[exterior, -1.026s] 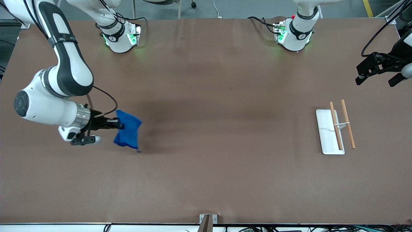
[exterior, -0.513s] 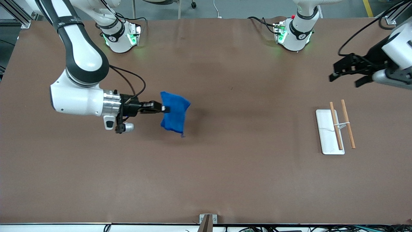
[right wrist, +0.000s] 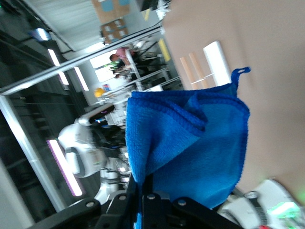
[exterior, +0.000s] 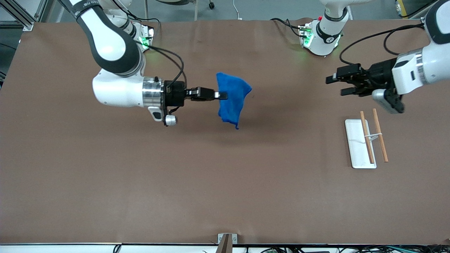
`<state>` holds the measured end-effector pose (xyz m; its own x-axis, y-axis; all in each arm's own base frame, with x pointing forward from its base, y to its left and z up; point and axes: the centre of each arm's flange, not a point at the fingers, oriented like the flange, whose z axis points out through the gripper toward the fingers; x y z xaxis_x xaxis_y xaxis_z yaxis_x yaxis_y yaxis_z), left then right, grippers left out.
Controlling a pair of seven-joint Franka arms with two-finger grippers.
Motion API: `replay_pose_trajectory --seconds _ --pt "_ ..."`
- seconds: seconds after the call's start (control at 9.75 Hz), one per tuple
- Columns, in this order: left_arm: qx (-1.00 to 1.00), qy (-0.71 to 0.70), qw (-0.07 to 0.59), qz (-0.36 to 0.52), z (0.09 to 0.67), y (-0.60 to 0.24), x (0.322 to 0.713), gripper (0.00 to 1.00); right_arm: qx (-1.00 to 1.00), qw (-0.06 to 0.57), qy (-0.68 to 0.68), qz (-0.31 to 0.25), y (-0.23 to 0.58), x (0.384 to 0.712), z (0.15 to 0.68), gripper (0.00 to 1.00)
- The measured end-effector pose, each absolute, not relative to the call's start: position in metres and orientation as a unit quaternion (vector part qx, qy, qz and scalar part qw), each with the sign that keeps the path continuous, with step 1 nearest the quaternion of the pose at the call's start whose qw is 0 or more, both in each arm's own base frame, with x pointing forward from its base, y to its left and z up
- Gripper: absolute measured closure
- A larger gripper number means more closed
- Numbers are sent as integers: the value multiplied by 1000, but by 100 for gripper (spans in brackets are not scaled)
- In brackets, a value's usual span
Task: Right arm passes towel to left arm to hang
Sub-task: 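Lift the towel with the right gripper while the left gripper approaches, then grasp the towel with the left gripper beside the right gripper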
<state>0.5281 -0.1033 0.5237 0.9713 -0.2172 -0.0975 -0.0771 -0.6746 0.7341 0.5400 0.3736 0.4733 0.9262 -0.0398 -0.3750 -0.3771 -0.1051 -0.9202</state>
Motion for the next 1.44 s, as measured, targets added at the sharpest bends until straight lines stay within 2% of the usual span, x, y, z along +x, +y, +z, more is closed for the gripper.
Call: replay_pose_trajectory --seconds 0.31,0.51,0.82,1.13,1.33,1.44 --pt "835 -66 537 -101 464 -139 510 0 -661 725 153 118 396 528 481 95" --pt "787 -37 606 -112 442 -168 499 0 -652 735 140 118 411 518 480 95" --pt "744 6 658 -113 449 -204 500 0 -646 747 119 105 419 511 483 95" --pt "741 39 663 -96 446 -245 497 3 -646 748 115 101 419 511 483 95" --pt "742 51 663 -88 446 -248 499 15 -646 748 114 100 419 511 483 95" --pt "744 55 661 -81 446 -248 501 33 -646 748 113 100 420 510 483 95"
